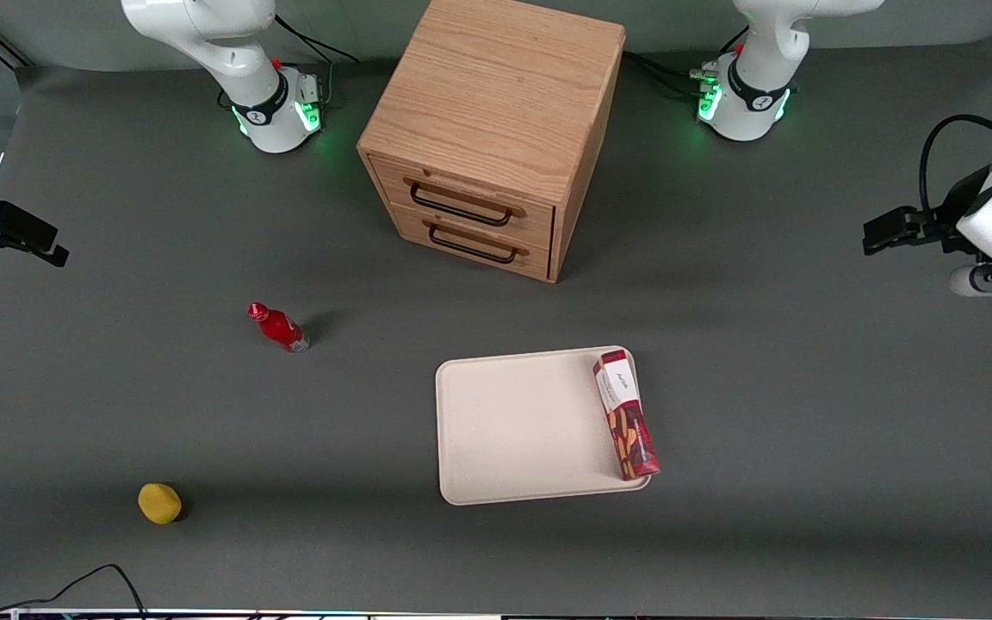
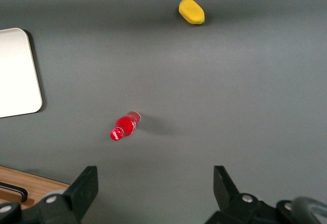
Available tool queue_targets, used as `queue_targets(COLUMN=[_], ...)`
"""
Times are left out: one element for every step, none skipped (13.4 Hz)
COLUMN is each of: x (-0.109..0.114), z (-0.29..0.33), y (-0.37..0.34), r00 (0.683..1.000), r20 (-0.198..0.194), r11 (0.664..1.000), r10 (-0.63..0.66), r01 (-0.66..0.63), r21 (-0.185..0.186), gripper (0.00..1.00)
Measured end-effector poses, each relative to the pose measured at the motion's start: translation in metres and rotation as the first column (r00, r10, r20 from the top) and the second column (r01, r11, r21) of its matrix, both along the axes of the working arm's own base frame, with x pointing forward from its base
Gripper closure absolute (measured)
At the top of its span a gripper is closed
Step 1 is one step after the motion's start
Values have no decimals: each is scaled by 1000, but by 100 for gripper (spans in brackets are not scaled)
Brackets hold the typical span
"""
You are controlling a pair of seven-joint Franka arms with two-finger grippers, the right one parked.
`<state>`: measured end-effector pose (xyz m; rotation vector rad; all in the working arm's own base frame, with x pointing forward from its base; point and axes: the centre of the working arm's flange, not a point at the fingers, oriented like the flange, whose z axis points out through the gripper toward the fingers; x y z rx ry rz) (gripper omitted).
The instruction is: Place red cookie box on tray
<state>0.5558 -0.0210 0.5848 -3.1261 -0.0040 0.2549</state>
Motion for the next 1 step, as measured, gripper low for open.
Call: queue_targets(x=[-1], z=[-2], y=[6], r00=[1000], r20=[-5], r11=[1000], r10=[2], r01=[-2], r21=[-4], gripper=[0])
